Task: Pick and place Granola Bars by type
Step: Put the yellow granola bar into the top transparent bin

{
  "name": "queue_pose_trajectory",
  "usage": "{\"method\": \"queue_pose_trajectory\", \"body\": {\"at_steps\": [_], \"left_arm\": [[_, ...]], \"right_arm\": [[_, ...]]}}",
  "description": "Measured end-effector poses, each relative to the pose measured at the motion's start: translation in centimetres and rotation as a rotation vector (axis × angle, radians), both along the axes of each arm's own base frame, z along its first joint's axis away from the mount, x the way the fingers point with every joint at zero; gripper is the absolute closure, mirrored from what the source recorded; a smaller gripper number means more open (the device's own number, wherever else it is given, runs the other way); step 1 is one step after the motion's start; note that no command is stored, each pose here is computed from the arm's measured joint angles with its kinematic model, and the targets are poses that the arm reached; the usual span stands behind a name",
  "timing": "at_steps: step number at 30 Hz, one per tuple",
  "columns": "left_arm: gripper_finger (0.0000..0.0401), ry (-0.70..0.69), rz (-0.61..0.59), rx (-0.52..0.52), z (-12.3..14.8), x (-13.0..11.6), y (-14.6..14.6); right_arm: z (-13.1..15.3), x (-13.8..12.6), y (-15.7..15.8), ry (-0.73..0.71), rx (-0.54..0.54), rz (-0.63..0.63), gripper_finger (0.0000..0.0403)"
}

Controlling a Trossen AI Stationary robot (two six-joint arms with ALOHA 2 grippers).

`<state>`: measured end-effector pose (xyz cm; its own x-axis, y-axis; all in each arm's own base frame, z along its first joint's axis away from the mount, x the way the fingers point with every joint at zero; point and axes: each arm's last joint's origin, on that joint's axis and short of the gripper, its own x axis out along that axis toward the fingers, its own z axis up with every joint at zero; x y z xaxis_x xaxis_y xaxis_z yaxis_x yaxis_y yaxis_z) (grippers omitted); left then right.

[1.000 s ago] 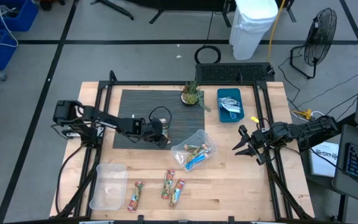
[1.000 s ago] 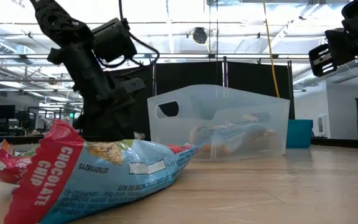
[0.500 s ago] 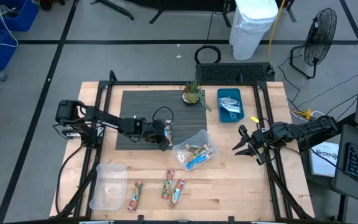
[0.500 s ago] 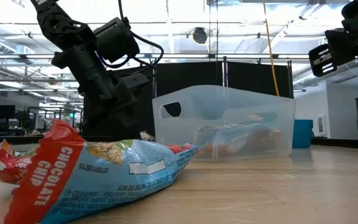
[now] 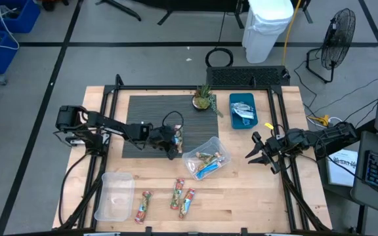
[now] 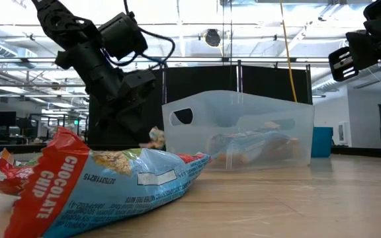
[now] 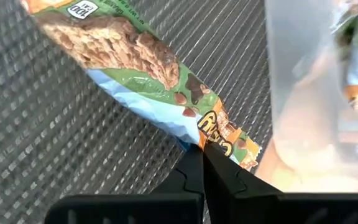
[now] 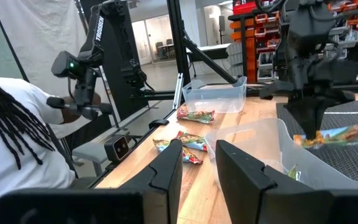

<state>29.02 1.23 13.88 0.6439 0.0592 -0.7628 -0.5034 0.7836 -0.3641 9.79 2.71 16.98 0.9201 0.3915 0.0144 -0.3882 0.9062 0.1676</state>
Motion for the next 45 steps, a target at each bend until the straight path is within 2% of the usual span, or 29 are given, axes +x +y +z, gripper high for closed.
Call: {"method": "queue_pose_trajectory", "body": {"at_steps": [6, 14, 22, 26, 31, 35, 39, 42, 45], "left_arm": [[0.0399, -0.116, -0.071, 0.098, 3.7, -0.9, 0.0], [0.04, -0.275, -0.147, 0.31, 9.3, -3.6, -0.4], [0.04, -0.365, -0.114, 0.478, 12.8, -6.5, -0.2], [0.04, -0.335, -0.024, 0.599, 13.6, -7.4, 0.3], [0.04, -0.171, 0.168, 0.741, 13.1, -8.4, 1.2], [0.0401, -0.094, 0.256, 0.806, 12.8, -8.6, 1.6], [0.0401, -0.032, 0.242, 0.902, 12.8, -8.7, 1.7], [0.0401, 0.021, 0.184, 0.963, 12.7, -8.5, 1.7], [0.0401, 0.013, 0.099, 0.977, 12.7, -8.2, 1.6]], "right_arm": [[0.0, 0.0, 0.0, 0.0, 0.0, 0.001, 0.0314], [0.0, 0.0, 0.0, 0.0, 0.0, 0.0, 0.0314], [0.0, 0.0, 0.0, 0.0, 0.0, 0.0, 0.0314], [0.0, 0.0, 0.0, 0.001, 0.0, 0.0, 0.0314], [0.0, 0.0, 0.0, 0.0, 0.0, 0.0, 0.0314], [0.0, 0.0, 0.0, 0.001, 0.0, 0.0, 0.0314], [0.0, 0.0, 0.0, 0.001, 0.0, 0.0, 0.0314], [0.0, 0.0, 0.0, 0.001, 0.0, 0.0, 0.0314], [0.0, 0.0, 0.0, 0.001, 0.0, 0.0, 0.0314]]}}
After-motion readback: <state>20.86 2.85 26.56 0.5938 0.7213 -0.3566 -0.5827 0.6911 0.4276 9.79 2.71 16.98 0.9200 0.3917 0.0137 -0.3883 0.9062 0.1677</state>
